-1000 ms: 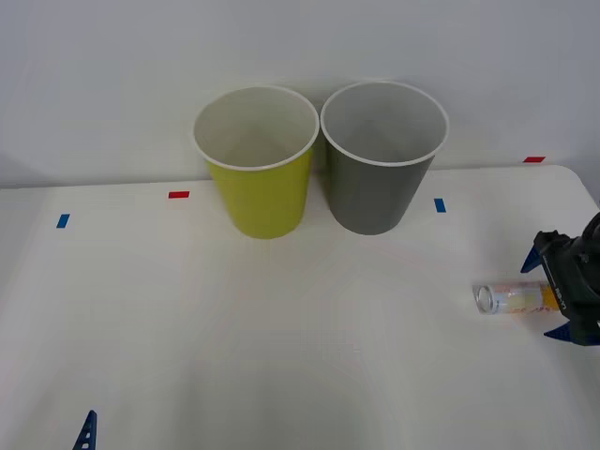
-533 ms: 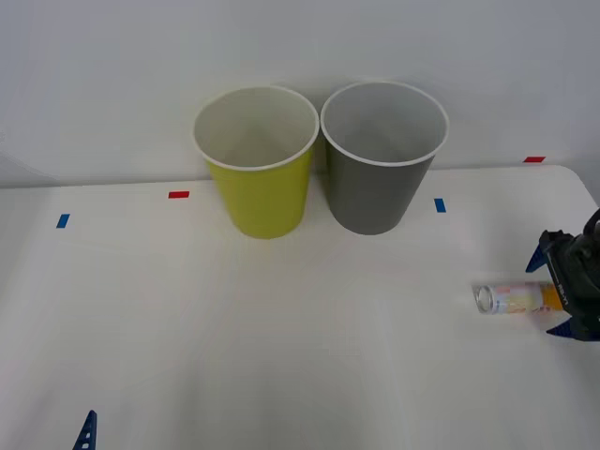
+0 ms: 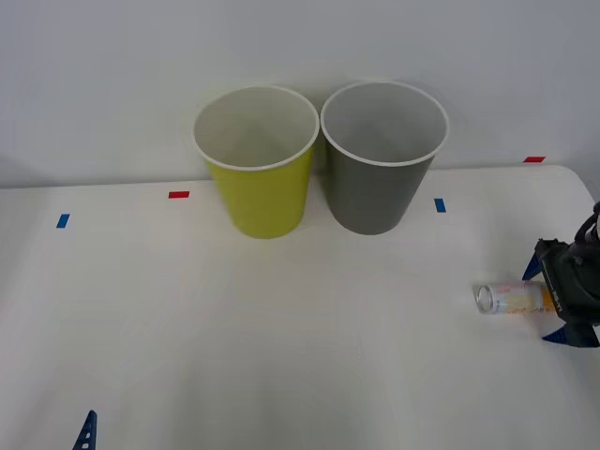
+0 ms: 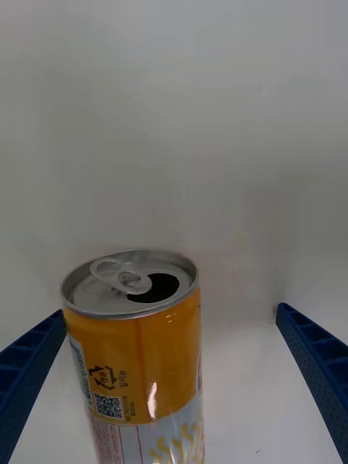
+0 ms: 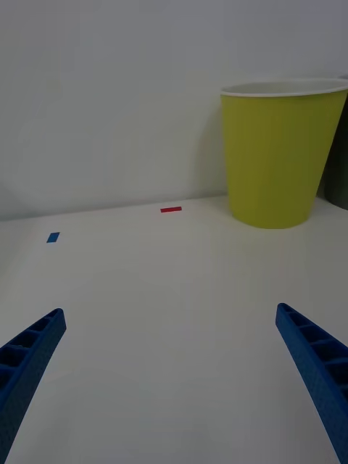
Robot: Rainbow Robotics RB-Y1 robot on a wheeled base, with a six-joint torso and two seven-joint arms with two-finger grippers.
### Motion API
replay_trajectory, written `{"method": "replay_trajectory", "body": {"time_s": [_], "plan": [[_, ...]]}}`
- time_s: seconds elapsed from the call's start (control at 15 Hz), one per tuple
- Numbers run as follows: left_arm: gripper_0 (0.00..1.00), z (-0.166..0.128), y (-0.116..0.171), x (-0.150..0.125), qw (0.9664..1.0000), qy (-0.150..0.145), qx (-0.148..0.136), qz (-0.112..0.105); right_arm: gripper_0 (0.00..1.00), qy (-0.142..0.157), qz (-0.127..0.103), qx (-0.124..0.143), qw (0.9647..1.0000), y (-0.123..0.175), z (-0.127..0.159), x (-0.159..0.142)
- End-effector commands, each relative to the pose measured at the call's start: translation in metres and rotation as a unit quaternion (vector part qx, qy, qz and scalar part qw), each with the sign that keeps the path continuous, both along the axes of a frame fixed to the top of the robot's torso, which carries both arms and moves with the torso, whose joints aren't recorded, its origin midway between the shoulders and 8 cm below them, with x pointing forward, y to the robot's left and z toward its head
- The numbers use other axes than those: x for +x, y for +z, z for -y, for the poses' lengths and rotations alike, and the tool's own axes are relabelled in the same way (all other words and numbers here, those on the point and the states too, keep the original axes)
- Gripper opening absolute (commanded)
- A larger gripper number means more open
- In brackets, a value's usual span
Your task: Put cans in the gray bin and PET bottles in the light green bin.
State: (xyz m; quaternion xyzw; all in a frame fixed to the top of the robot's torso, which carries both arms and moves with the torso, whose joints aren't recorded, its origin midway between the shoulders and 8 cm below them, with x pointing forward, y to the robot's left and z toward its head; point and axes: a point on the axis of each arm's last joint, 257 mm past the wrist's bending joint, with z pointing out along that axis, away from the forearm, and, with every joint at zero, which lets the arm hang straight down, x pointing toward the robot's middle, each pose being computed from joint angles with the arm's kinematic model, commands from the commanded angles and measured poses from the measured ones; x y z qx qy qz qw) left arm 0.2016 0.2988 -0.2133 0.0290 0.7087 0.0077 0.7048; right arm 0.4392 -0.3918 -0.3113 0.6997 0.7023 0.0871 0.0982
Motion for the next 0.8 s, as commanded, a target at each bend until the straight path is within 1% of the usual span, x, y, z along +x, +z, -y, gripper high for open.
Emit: {"method": "replay_trajectory", "body": {"time_s": [0.07,0.27,0.4,0.53,0.73,0.8], "plan": [[1.00,0.000,0.000,0.000,1.0000,0.000,0.000,0.000,1.00,-0.008,-0.004,0.004,0.9999,-0.003,0.002,-0.002],[1.00,0.000,0.000,0.000,1.0000,0.000,0.000,0.000,1.00,-0.028,-0.011,0.008,0.9995,-0.005,0.009,0.001],[1.00,0.000,0.000,0.000,1.0000,0.000,0.000,0.000,1.00,-0.034,-0.009,0.014,0.9993,-0.002,0.008,0.006],[1.00,0.000,0.000,0.000,1.0000,0.000,0.000,0.000,1.00,-0.034,0.001,0.016,0.9993,0.001,0.006,0.012],[1.00,0.000,0.000,0.000,1.0000,0.000,0.000,0.000,1.00,-0.026,0.002,0.017,0.9995,0.000,0.003,0.013],[1.00,0.000,0.000,0.000,1.0000,0.000,0.000,0.000,0.93,-0.022,0.002,0.015,0.9996,-0.001,0.003,0.013]]}}
